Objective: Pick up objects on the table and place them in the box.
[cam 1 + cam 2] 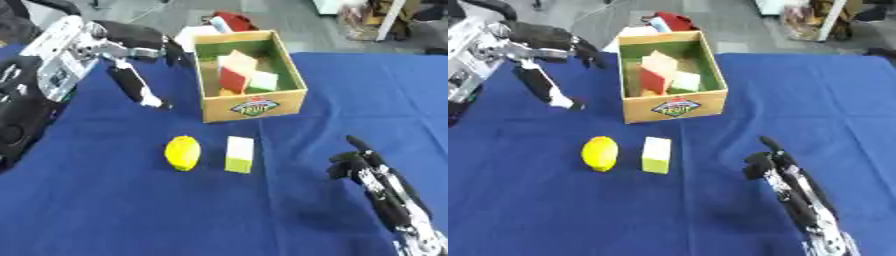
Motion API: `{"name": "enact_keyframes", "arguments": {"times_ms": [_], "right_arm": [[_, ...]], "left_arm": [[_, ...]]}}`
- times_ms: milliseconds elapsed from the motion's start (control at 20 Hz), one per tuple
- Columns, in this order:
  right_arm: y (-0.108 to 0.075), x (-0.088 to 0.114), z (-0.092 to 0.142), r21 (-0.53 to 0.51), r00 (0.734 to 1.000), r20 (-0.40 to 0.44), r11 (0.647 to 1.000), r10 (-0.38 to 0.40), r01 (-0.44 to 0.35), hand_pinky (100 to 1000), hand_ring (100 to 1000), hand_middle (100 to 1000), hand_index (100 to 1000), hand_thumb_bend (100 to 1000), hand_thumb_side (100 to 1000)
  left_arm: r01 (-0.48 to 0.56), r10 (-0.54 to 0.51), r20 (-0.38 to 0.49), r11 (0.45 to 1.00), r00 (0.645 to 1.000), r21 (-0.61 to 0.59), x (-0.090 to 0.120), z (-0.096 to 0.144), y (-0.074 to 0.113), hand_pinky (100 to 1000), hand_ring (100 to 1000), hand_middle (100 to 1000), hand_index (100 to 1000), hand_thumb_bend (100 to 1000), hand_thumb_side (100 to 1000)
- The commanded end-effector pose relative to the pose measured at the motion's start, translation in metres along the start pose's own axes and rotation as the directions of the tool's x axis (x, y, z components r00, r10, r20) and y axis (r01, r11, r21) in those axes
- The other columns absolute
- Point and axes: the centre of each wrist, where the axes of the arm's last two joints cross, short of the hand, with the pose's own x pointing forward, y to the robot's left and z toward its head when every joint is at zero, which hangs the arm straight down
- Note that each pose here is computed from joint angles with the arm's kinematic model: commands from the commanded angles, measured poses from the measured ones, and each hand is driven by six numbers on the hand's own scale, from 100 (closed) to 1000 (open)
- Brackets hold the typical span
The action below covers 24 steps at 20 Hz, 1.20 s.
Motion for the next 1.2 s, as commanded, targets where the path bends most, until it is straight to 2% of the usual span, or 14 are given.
{"name": "enact_keyframes", "arguments": {"times_ms": [50,300,500,550,700,900,950,1000,1050,1100,1200], "right_arm": [[-0.006,0.007,-0.003,0.003,0.999,0.022,1.000,0.025,-0.025,649,654,665,1000,100,710],[-0.006,0.007,-0.003,0.004,0.999,0.023,1.000,0.023,-0.023,649,654,665,1000,100,714],[-0.006,0.008,-0.004,0.003,0.999,0.024,1.000,0.024,-0.025,649,654,665,1000,100,720],[-0.006,0.008,-0.004,0.003,0.999,0.024,1.000,0.025,-0.025,649,654,665,1000,100,718],[-0.006,0.008,-0.004,0.004,0.999,0.024,1.000,0.025,-0.025,649,654,665,1000,100,721],[-0.006,0.008,-0.004,0.004,0.999,0.025,1.000,0.025,-0.026,649,654,666,1000,100,722],[-0.006,0.009,-0.004,0.004,0.999,0.025,1.000,0.025,-0.026,649,654,666,1000,100,724],[-0.006,0.009,-0.005,0.005,0.999,0.026,1.000,0.025,-0.026,649,654,666,1000,100,724],[-0.006,0.009,-0.005,0.005,0.999,0.026,1.000,0.026,-0.026,649,654,666,1000,100,724],[-0.006,0.009,-0.005,0.005,0.999,0.026,1.000,0.026,-0.026,649,654,666,1000,100,725],[-0.006,0.009,-0.005,0.003,0.999,0.026,1.000,0.026,-0.026,649,655,666,1000,100,725]], "left_arm": [[0.087,-0.074,0.094,0.986,0.993,-0.144,0.008,-0.004,-0.001,829,801,864,949,430,597],[0.105,-0.079,0.122,0.971,0.989,-0.216,0.009,-0.021,-0.019,826,798,859,947,469,579],[0.134,-0.106,0.122,0.959,0.987,-0.251,0.007,-0.022,-0.028,825,798,859,943,498,542],[0.139,-0.111,0.121,0.956,0.986,-0.257,0.007,-0.022,-0.030,824,796,857,941,529,529],[0.150,-0.118,0.129,0.949,0.985,-0.277,0.007,-0.023,-0.037,818,786,843,935,501,557],[0.171,-0.133,0.144,0.937,0.981,-0.304,0.007,-0.026,-0.045,788,754,806,905,508,523],[0.175,-0.137,0.141,0.935,0.981,-0.309,0.007,-0.026,-0.046,751,714,764,872,509,462],[0.177,-0.141,0.136,0.933,0.981,-0.312,0.006,-0.026,-0.047,748,709,759,869,510,453],[0.182,-0.147,0.130,0.931,0.981,-0.316,0.005,-0.026,-0.047,713,667,715,834,518,372],[0.187,-0.155,0.124,0.929,0.980,-0.320,0.005,-0.026,-0.047,704,655,702,824,518,351],[0.194,-0.169,0.107,0.930,0.980,-0.312,0.003,-0.024,-0.043,640,580,618,761,468,340]]}}
